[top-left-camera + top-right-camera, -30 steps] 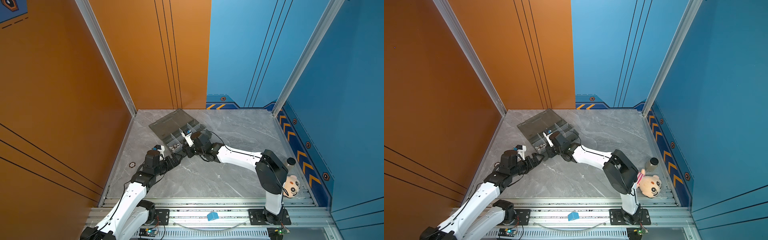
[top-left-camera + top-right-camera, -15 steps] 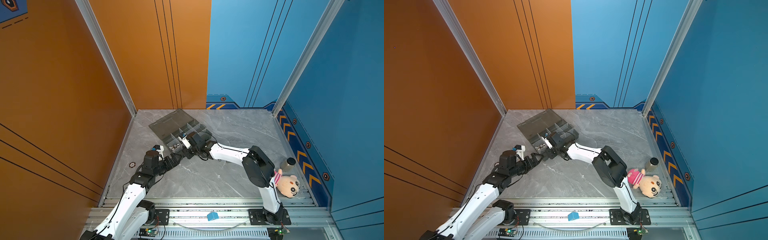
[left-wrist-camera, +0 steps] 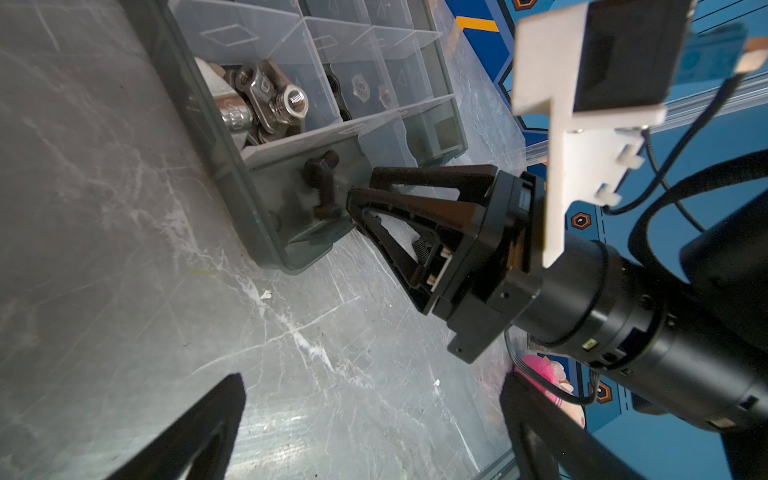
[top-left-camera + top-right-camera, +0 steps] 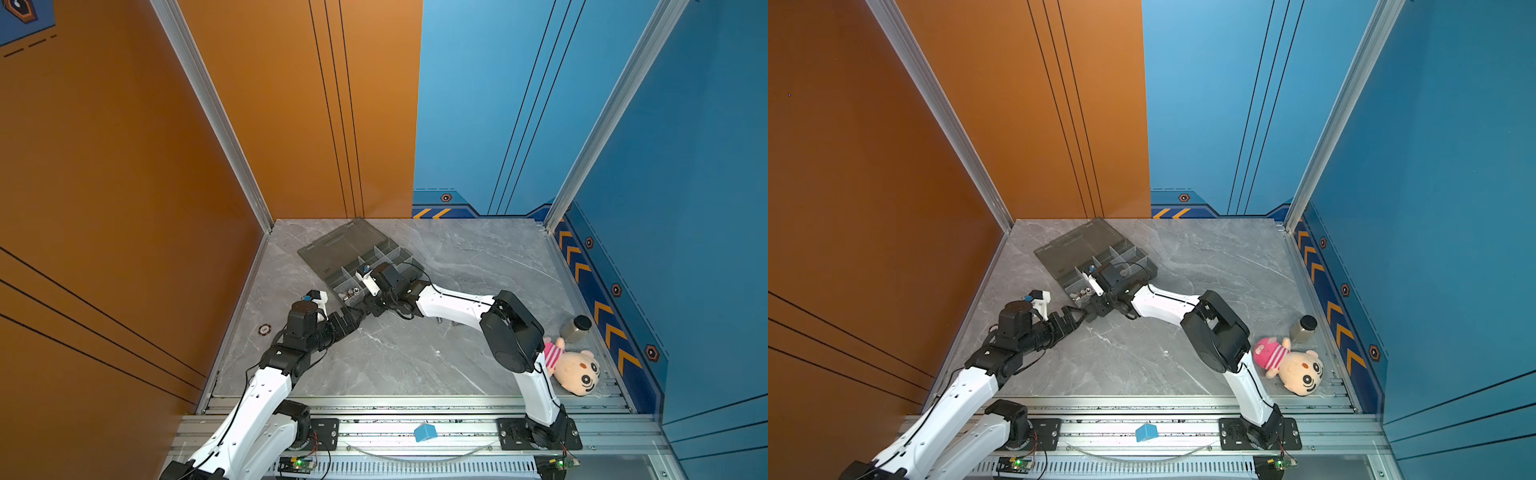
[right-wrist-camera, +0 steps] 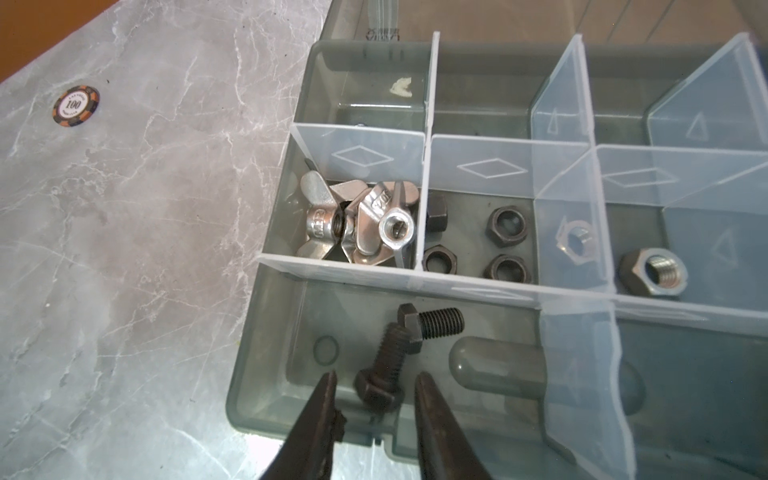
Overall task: Sort the screws and nuts into containers
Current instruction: 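Carry the black bolt with the right gripper into the box compartment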
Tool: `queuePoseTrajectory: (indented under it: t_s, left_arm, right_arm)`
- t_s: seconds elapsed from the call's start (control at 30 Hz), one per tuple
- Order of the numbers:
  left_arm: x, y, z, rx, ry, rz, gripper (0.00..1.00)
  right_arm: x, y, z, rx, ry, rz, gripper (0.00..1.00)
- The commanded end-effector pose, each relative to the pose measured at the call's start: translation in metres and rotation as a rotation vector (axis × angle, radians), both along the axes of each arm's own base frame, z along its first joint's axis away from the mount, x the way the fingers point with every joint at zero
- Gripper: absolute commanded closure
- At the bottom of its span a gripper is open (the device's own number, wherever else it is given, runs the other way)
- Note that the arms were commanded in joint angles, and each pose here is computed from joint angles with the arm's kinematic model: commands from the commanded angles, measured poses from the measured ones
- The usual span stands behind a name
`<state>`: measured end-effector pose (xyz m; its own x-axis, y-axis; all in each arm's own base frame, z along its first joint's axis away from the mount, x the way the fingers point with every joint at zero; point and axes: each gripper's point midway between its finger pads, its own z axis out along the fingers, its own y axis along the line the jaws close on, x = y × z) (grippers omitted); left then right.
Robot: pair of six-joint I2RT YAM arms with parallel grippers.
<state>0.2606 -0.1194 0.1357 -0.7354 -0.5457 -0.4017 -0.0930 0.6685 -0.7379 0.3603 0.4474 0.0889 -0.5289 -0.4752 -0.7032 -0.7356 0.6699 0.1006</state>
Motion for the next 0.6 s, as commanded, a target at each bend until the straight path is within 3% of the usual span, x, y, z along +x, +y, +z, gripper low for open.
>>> queuePoseTrajectory:
  t_s: [0.0,0.33,0.57]
  left_arm:
    - [-0.003,0.0,-0.005,-0.005,0.023,-0.009,0.02]
    - [-0.003,0.001,-0.003,-0.004,0.018,-0.006,0.02]
    - [-0.002,0.0,-0.004,-0.008,0.021,-0.01,0.02]
  right_arm:
    - [0.005,-0.004,0.011,0.007,0.004,-0.024,0.61]
    - [-0.009,-0.033,0.044,0.061,-0.086,0.01,0.55]
    - [-0.013,-0.072,0.034,0.058,-0.074,-0.006,0.54]
